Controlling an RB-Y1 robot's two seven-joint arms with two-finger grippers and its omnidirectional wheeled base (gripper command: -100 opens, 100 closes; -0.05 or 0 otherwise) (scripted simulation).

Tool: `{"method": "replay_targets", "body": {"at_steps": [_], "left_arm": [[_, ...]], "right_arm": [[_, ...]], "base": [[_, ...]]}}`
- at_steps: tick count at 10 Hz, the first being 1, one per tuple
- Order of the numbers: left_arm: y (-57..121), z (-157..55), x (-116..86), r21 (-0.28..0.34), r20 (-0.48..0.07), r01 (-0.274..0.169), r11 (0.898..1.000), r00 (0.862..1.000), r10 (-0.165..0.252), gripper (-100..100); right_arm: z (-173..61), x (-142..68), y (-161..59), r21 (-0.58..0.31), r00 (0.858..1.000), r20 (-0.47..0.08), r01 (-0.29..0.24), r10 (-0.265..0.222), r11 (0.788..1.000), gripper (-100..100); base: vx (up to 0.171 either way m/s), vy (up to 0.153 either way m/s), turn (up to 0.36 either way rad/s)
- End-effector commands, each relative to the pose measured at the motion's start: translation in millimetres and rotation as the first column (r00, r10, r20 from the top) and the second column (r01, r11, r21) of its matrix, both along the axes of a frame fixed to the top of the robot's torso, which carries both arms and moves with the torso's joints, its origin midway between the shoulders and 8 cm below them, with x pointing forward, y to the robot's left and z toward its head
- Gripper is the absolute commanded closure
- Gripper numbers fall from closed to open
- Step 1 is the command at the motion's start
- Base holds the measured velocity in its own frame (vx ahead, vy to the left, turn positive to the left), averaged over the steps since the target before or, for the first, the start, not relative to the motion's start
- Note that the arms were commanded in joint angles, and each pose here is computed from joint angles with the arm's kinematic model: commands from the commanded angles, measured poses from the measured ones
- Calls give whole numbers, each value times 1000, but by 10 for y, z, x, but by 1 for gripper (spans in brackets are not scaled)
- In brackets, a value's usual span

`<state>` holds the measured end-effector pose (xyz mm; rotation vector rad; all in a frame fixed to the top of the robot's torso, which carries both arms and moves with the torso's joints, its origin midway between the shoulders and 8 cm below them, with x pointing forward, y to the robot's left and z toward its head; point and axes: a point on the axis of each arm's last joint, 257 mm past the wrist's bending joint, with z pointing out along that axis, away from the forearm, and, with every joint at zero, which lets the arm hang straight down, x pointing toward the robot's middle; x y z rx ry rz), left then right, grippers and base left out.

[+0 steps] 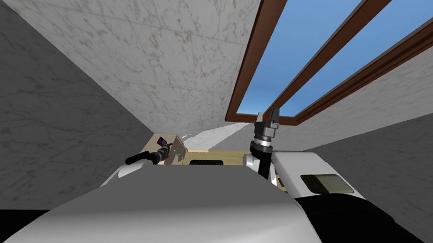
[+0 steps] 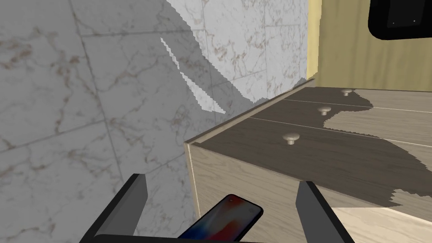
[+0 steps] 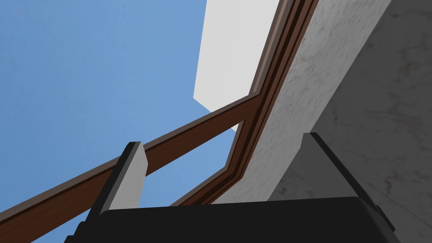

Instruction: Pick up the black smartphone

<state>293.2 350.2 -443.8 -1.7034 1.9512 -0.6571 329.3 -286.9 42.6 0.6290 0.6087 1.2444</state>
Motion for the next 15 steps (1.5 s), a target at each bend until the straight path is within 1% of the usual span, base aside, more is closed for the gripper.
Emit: {"method": "replay_targets", "body": {"at_steps": [1,2,3,4,5,6,7,8,9,10,11,12,13,14,15], "left_arm": [[0,-46,-56,-4,-31,6,1000,1000,-6,-100],[44,-116,-101,-7,-70,17,1000,997,-18,-100],[31,-147,-148,-10,-92,21,1000,996,-22,-100],[26,-160,-169,-12,-101,23,1000,995,-24,-100],[72,-215,-207,-15,-137,34,999,990,-36,-100],[57,-248,-266,-20,-163,39,999,986,-41,-100],[110,-281,-279,-22,-189,49,999,981,-52,-100],[94,-311,-341,-28,-215,54,998,975,-58,-100],[85,-325,-373,-31,-228,56,998,972,-61,-100],[138,-351,-392,-34,-256,67,997,964,-74,-100],[122,-375,-453,-41,-280,71,997,957,-80,-100],[181,-384,-447,-42,-299,81,996,950,-90,-100],[162,-406,-515,-50,-324,85,995,941,-97,-100],[156,-414,-541,-53,-334,87,995,937,-100,-100],[206,-421,-557,-59,-361,98,993,926,-113,-100]], "right_arm": [[0,0,0,0,1000,0,0,0,1000,0],[0,0,0,0,1000,0,0,0,1000,0],[0,0,0,0,1000,0,0,0,1000,0],[0,0,0,0,1000,0,0,0,1000,0],[0,0,0,0,1000,0,0,0,1000,0],[0,0,0,0,1000,0,0,0,1000,0],[0,0,0,0,1000,0,0,0,1000,0],[0,0,0,0,1000,0,0,0,1000,0],[0,0,0,0,1000,0,0,0,1000,0],[0,0,0,0,1000,0,0,0,1000,0],[0,0,0,0,1000,0,0,0,1000,0],[0,0,0,0,1000,0,0,0,1000,0],[0,0,0,0,1000,0,0,0,1000,0],[0,0,0,0,1000,0,0,0,1000,0],[0,0,0,0,1000,0,0,0,1000,0]], "base": [[9,-2,2],[22,-4,-25],[23,-3,-17],[11,-1,0],[26,-4,-18],[27,-3,-14],[41,0,-13],[34,2,-11],[12,2,2],[29,1,-6],[33,4,-7],[40,13,-1],[39,11,-3],[21,3,0],[35,10,5]]}}
